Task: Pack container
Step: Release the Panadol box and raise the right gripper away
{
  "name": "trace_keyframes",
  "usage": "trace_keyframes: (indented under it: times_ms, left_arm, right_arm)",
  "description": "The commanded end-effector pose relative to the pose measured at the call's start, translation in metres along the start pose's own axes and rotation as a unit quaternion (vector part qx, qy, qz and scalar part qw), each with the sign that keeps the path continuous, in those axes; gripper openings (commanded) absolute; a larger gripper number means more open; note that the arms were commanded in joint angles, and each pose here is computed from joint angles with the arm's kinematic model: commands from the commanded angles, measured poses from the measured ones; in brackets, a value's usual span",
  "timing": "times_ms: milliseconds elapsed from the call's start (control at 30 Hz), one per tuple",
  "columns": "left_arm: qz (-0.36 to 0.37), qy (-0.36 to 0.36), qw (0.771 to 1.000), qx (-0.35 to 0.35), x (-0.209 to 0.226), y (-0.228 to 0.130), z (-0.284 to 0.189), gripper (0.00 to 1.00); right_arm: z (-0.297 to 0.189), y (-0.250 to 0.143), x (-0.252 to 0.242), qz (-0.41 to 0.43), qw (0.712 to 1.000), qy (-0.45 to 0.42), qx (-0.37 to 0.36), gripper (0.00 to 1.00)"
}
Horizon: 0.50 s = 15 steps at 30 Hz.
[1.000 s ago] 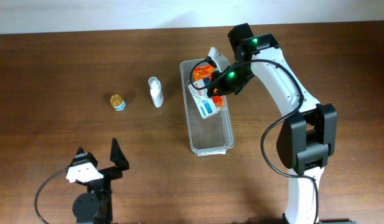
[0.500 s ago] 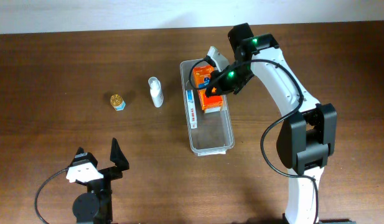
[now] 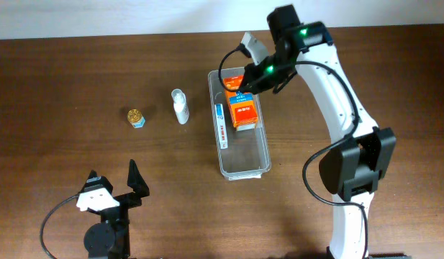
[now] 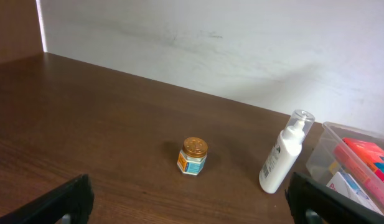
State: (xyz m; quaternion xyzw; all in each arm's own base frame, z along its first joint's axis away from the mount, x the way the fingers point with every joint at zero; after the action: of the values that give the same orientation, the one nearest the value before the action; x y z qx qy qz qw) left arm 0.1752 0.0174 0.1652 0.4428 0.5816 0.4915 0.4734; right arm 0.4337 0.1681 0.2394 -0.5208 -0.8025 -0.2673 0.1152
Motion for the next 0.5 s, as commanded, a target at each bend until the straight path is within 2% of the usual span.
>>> trace_keyframes:
  times_ms: [0,100,233,267,333,367,467]
  left_arm:
    - [-0.005,-0.005,1.0,0.0,-0.001,-0.002,0.0,0.99]
    - [-0.004,-0.005,1.0,0.0,-0.001,-0.002,0.0,0.99]
    - [-0.004,-0.005,1.0,0.0,-0.001,-0.002,0.0,0.99]
    - [-0.004,-0.005,1.0,0.0,-0.001,-0.002,0.0,0.99]
    - [-0.005,-0.004,1.0,0.0,-0.001,-0.002,0.0,0.99]
    - [-0.004,-0.005,1.0,0.0,-0.001,-0.002,0.0,0.99]
    - [-0.005,-0.005,1.0,0.0,-0.001,-0.001,0.0,1.0]
  right_arm:
    - [-0.022,0.006,-0.01,-0.019,0.993,-0.12,-0.007,0.04]
    - [-0.037,0.001,-0.019,-0.012,0.983,-0.185,0.006,0.04]
    - [-0.056,-0.004,-0.035,0.012,0.977,-0.213,0.006,0.05]
    - [-0.061,-0.005,-0.041,0.02,0.976,-0.216,0.005,0.09]
    - [-0.075,-0.01,-0.06,0.057,0.969,-0.242,0.003,0.22]
    - [-0.083,-0.015,-0.073,0.087,0.961,-0.263,0.001,0.33]
    - [-0.106,-0.028,-0.109,0.146,0.947,-0.286,-0.003,0.76]
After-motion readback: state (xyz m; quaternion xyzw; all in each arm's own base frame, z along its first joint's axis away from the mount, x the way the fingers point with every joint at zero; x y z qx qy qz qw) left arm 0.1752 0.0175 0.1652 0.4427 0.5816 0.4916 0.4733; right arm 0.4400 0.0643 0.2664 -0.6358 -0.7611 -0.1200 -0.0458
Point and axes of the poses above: each gripper's point midway between its finger pads, its own z axis out along the fingers, its own x axis along the line the jaws close on, y = z × x, the point moved 7 cm from there along -z, back along the fingers, and after that the axes turned 6 degrees about z, right-handed, at the moved point
